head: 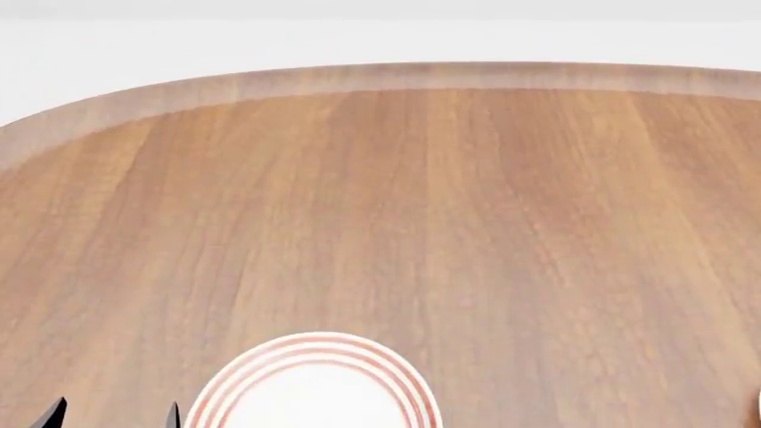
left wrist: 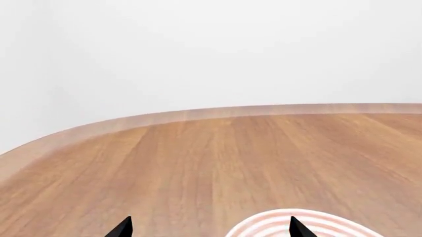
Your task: Put the red mug on the left plate.
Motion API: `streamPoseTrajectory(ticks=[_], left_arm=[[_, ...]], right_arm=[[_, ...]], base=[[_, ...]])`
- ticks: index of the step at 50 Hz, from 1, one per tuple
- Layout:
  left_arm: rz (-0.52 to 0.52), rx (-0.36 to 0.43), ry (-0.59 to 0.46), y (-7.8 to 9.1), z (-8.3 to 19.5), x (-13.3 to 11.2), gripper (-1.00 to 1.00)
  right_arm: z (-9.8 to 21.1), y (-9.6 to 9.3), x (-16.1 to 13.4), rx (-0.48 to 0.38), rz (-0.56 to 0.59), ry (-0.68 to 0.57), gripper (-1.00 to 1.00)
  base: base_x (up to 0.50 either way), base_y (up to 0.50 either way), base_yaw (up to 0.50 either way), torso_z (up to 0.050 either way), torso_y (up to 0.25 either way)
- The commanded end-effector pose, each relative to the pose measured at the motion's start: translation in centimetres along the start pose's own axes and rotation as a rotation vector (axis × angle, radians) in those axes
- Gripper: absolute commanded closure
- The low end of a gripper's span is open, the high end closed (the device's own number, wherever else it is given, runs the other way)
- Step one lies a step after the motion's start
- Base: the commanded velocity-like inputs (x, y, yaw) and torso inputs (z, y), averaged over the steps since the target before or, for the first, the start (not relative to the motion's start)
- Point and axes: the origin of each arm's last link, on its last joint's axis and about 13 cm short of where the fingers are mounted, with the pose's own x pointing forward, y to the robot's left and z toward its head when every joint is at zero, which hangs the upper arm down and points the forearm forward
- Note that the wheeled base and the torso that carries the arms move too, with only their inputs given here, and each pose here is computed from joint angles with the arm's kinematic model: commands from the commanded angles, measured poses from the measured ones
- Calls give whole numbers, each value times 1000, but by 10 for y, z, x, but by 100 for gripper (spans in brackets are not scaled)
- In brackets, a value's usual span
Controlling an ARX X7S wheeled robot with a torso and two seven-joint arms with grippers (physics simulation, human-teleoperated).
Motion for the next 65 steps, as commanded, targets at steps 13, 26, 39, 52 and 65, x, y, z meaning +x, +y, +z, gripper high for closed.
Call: streamPoseTrajectory(ticks=[13, 26, 39, 52, 65], left_arm=[[2, -1, -1, 0, 0, 0, -100], [6, -4, -8, 2, 2, -2, -100], [5, 1, -8, 2, 2, -2, -100], [8, 4, -9, 2, 2, -3, -100], [7, 5, -10, 1, 3, -3, -100]], right_arm=[[0, -3, -16, 70, -53, 42, -100], [-12, -2, -20, 84, -74, 72, -100], [-12, 7, -9, 114, -94, 121, -100], [-10, 19, 8, 122, -169, 85, -100], [-20, 27, 26, 120, -239, 119, -100]], base=[[0, 0, 0, 0, 0], [0, 0, 0, 0, 0], [0, 0, 0, 0, 0], [0, 0, 0, 0, 0], [0, 0, 0, 0, 0]])
